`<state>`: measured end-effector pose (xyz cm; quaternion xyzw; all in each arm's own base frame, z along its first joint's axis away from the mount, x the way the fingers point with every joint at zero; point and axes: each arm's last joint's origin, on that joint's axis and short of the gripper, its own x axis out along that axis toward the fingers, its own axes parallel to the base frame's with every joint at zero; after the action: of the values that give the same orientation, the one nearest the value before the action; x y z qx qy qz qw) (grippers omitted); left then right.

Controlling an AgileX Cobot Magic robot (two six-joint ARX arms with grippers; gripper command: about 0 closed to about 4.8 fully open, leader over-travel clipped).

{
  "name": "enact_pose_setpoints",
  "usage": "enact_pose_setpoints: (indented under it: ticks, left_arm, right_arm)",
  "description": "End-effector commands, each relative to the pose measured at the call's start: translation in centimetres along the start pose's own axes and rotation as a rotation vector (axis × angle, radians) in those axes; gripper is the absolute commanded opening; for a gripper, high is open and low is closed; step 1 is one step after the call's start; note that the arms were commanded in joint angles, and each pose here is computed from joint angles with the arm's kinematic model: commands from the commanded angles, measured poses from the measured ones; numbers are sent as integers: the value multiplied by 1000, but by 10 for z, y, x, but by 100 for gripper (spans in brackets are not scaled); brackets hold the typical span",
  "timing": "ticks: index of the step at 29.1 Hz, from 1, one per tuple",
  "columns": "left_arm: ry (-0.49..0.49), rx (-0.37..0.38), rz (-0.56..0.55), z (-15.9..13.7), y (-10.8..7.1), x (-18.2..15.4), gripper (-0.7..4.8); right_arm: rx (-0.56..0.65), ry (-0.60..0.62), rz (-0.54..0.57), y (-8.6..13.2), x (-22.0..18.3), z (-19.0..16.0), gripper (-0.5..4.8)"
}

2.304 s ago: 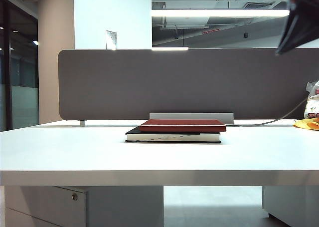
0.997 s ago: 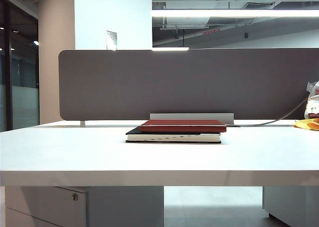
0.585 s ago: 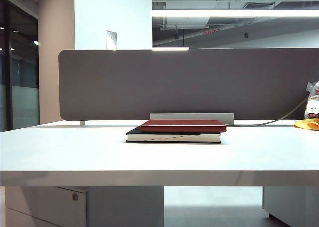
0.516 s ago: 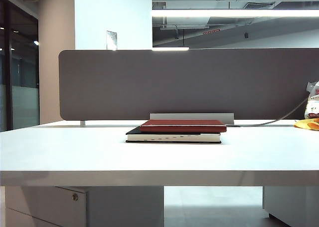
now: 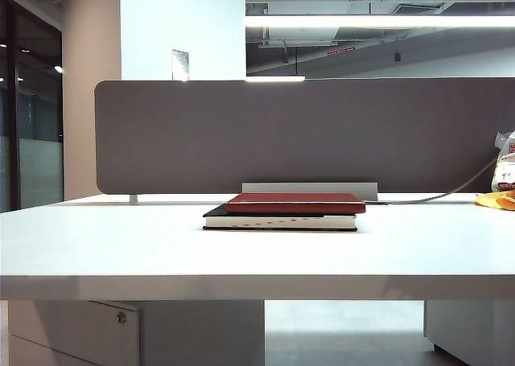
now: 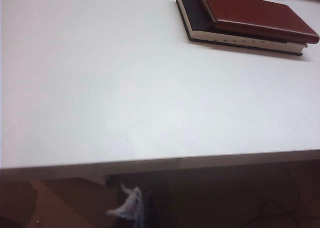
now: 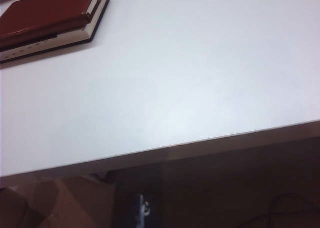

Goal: Pick up the red book and place it on top of the black book.

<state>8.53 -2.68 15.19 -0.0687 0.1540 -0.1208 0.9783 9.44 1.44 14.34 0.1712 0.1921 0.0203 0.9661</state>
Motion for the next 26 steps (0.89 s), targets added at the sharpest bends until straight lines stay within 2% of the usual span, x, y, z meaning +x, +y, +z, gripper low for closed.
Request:
enact_pose_setpoints:
  ticks: [1, 5, 26]
  left_arm:
    - [5, 38, 4, -2, 0, 1, -6]
    - [4, 68, 7, -2, 0, 1, -6]
    - [6, 60, -5, -2, 0, 1, -6]
  right_arm:
    - [-17, -9, 0, 0, 0, 0, -3]
    - [-42, -7, -1, 0, 0, 0, -3]
    - [-63, -5, 7, 0, 0, 0, -1]
